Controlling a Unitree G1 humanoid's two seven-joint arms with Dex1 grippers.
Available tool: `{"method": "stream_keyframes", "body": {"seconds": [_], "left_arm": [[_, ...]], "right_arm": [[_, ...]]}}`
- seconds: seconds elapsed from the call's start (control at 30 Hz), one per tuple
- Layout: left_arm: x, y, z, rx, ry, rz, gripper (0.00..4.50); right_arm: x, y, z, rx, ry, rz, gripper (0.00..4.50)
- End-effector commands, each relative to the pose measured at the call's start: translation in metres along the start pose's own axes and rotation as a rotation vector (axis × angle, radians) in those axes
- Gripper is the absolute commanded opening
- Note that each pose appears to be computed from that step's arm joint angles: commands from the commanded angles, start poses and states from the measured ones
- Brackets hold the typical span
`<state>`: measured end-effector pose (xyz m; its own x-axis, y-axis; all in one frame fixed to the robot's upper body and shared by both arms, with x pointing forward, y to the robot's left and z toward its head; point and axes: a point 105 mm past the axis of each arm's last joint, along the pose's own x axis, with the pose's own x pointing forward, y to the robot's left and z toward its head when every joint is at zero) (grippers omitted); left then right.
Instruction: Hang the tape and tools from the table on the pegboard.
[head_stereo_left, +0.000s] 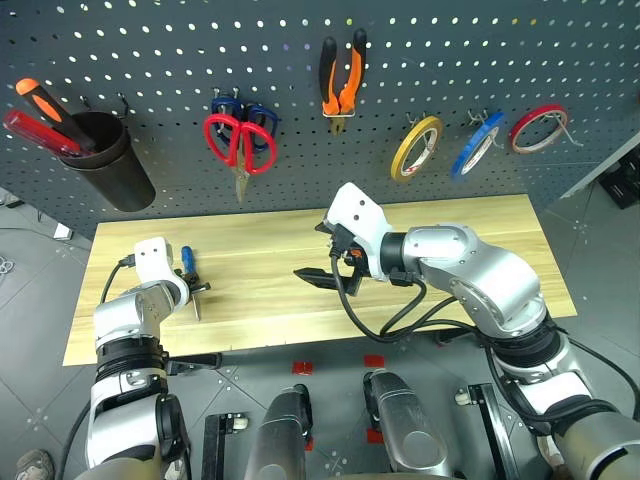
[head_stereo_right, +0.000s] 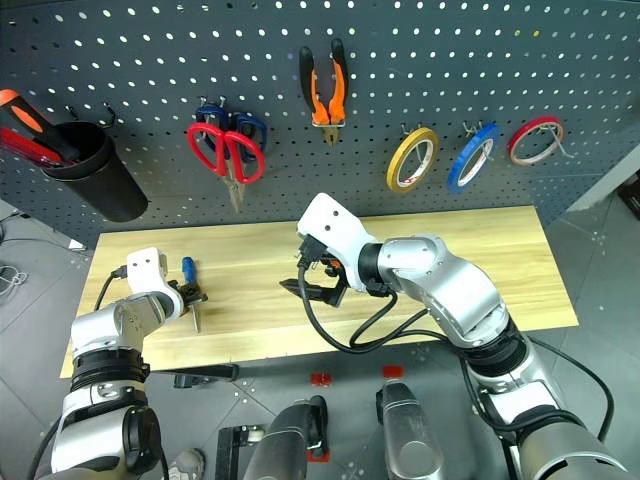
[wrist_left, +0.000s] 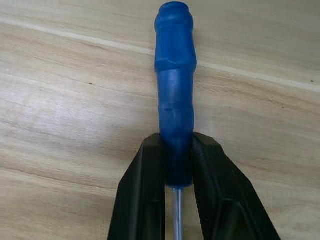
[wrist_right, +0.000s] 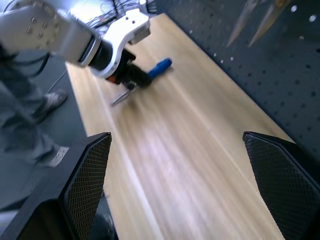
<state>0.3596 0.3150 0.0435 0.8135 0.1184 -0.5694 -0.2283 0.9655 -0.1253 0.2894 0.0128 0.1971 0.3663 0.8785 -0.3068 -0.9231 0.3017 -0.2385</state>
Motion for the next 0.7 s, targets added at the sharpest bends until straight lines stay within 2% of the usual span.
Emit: {"method": "stream_keyframes", "body": {"seconds": [0.03,0.07,0.2,0.33,0.5,0.57,0.7], "left_arm": [[-0.024,-0.001,0.009,0.023,-0.088,-0.087,0.44],[-0.029,-0.001,0.009,0.022,-0.103,-0.102,0.44],[-0.086,-0.001,0.028,0.126,-0.288,-0.181,0.44],[-0.132,-0.008,0.051,0.258,-0.451,-0.259,0.44],[-0.182,-0.03,0.098,0.5,-0.706,-0.23,0.44],[-0.192,-0.038,0.111,0.538,-0.771,-0.225,0.44],[-0.226,-0.056,0.17,0.559,-1.017,-0.177,0.44]], "right_arm": [[-0.01,0.025,0.032,-0.132,-0.159,0.124,4.5],[-0.01,0.026,0.035,-0.139,-0.173,0.128,4.5],[-0.016,0.019,0.063,-0.184,-0.303,0.081,4.5],[-0.017,0.012,0.071,-0.193,-0.345,0.048,4.5],[-0.02,0.003,0.08,-0.197,-0.402,0.02,4.5],[-0.021,0.002,0.083,-0.197,-0.415,0.015,4.5],[-0.021,-0.002,0.092,-0.201,-0.453,-0.006,4.5]]}}
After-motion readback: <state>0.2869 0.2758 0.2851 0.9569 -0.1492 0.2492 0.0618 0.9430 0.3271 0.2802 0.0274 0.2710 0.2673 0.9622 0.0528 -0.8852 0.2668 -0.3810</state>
